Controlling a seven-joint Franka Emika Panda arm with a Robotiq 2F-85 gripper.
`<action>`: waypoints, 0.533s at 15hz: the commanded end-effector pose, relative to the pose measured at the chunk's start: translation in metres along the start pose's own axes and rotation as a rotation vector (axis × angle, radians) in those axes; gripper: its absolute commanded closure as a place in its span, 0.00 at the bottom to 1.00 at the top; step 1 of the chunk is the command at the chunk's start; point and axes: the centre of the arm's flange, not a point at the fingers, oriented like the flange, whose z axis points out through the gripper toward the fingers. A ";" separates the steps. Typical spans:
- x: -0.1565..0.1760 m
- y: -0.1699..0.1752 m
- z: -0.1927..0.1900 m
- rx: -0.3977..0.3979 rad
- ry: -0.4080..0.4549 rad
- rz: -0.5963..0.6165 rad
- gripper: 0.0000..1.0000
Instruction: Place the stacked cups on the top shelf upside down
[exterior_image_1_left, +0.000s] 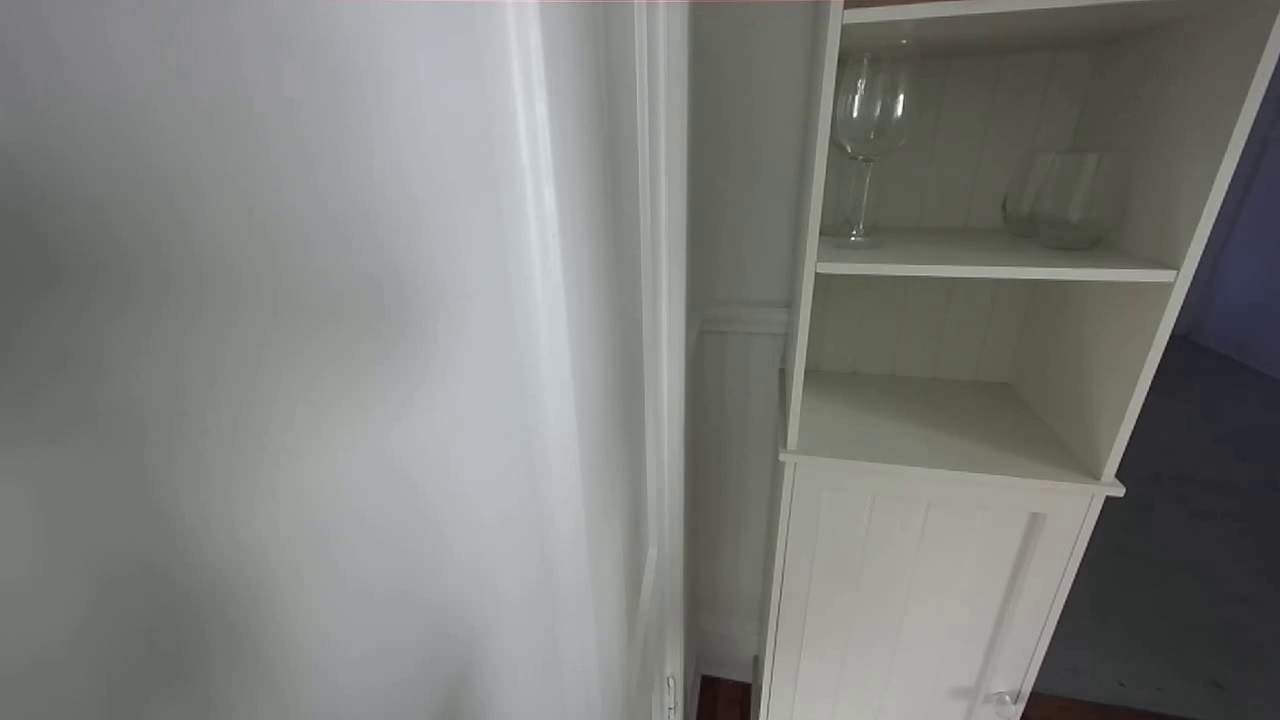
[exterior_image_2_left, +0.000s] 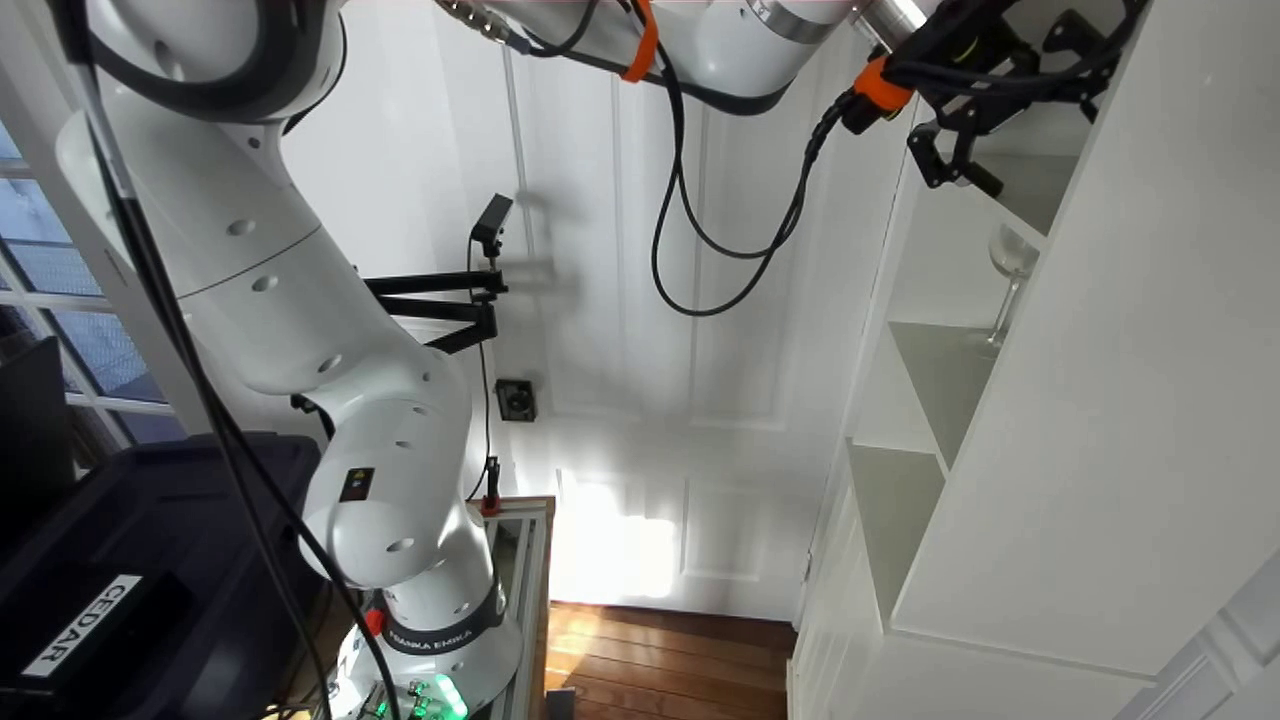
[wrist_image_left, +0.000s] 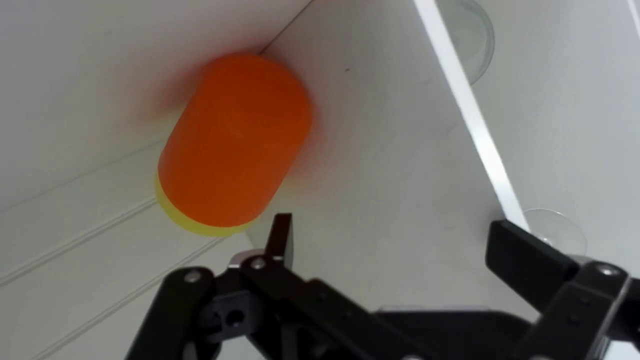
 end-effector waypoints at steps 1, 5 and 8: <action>0.008 0.008 0.006 0.092 -0.035 0.138 0.00; 0.009 0.015 0.009 0.154 -0.042 0.288 0.00; 0.009 0.017 0.009 0.124 -0.044 0.389 0.00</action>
